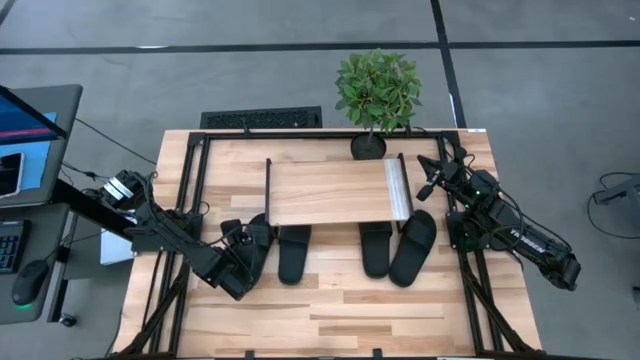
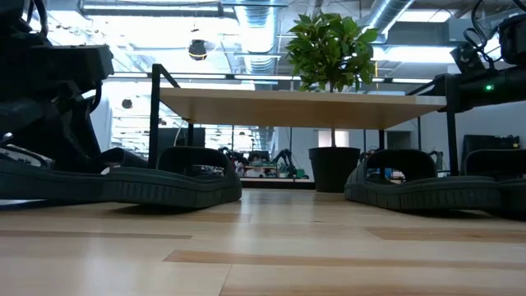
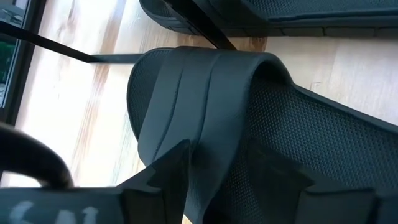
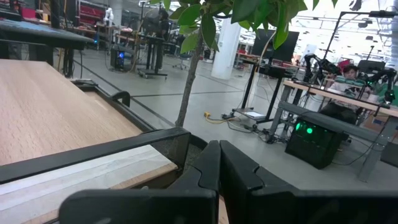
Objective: Pick and place slides into the shelf
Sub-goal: Put the black slide on the shelf
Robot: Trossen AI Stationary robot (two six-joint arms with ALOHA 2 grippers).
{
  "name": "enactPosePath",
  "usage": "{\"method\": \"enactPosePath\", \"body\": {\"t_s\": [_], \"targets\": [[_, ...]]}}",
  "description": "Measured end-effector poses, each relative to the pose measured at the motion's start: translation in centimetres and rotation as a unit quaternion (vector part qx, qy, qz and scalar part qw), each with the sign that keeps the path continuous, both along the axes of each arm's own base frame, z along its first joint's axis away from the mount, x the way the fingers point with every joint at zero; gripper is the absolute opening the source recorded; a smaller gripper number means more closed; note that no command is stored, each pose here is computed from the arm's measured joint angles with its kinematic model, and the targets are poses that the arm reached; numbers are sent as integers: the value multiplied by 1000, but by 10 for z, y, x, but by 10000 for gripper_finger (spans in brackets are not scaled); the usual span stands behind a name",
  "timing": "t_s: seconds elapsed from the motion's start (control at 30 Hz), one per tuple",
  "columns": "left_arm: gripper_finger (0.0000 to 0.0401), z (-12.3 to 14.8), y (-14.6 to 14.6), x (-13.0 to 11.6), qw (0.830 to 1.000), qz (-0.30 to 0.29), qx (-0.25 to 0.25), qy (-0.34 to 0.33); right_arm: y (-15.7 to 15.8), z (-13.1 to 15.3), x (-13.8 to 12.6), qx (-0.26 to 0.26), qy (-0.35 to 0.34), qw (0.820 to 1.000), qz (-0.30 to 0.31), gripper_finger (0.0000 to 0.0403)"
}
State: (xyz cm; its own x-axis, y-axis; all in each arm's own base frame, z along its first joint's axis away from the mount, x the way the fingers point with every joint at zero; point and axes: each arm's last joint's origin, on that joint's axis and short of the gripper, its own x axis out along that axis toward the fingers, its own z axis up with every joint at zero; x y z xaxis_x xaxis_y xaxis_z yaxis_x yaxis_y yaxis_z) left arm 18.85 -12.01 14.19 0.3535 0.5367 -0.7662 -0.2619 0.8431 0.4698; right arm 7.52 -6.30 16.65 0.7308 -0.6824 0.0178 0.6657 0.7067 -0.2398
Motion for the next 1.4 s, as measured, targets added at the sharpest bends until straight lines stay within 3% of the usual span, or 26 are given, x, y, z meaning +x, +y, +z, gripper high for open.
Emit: {"method": "enactPosePath", "body": {"t_s": [0.53, 1.1, 1.4], "targets": [[8, 0, -1, 0, 1000, 4, -10, 2, 0, 0, 0, 0, 0, 1000, 0, 0], [1, -1, 1, 0, 998, 43, -45, 1, 0, 0, 0, 0, 0, 1000, 0, 0], [0, 0, 4, -9, 997, 80, -22, -1, 0, 0, 0, 0, 0, 1000, 0, 0]]}}
